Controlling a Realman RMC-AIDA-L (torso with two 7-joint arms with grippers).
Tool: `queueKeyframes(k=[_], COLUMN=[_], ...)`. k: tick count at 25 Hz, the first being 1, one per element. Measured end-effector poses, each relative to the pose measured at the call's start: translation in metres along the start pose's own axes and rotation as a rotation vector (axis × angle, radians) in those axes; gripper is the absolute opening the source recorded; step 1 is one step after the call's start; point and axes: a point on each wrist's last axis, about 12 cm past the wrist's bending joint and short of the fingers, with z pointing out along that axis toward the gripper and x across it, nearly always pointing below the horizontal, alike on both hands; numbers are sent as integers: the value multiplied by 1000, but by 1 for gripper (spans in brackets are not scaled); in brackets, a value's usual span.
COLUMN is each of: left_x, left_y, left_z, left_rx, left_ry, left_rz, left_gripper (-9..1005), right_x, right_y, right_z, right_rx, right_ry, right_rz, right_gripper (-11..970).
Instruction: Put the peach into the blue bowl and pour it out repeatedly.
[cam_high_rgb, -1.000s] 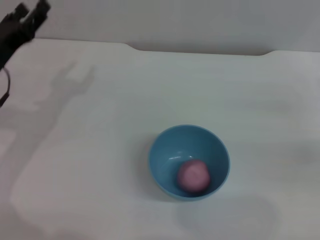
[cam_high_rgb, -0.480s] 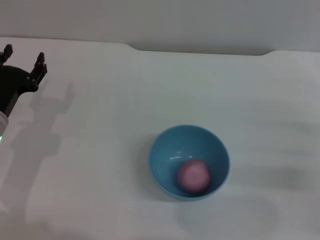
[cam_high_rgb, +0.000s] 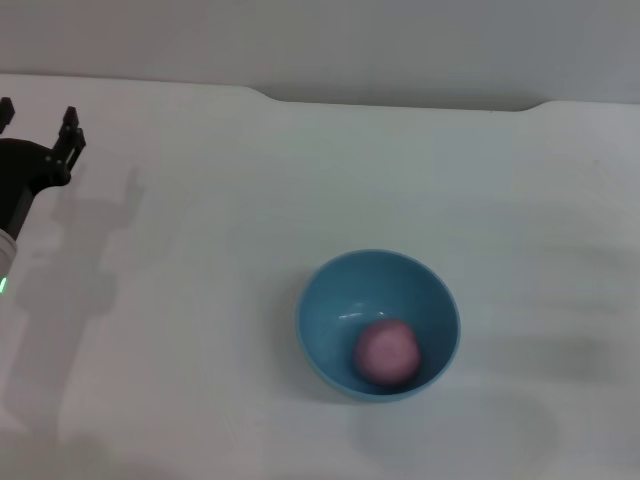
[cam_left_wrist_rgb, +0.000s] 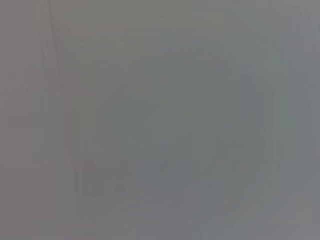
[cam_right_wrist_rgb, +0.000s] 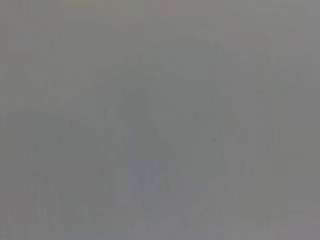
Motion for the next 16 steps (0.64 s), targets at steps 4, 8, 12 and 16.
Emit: queueKeyframes(k=[4, 8, 12, 16], left_x=[1, 1, 1, 1], left_y=[-4, -4, -4, -4], left_z=[0, -1, -1, -1], left_rx=[22, 30, 30, 31], left_ry=[6, 6, 7, 4], left_rz=[5, 8, 9, 8], left_gripper=[718, 718, 718, 718], right_x=[0, 1, 4, 4], right_y=[1, 0, 2, 5], right_z=[1, 3, 8, 16], right_rx=[-11, -10, -15, -32], right_ry=[4, 19, 56, 70], right_rz=[50, 91, 90, 85], right_gripper=[642, 642, 642, 642])
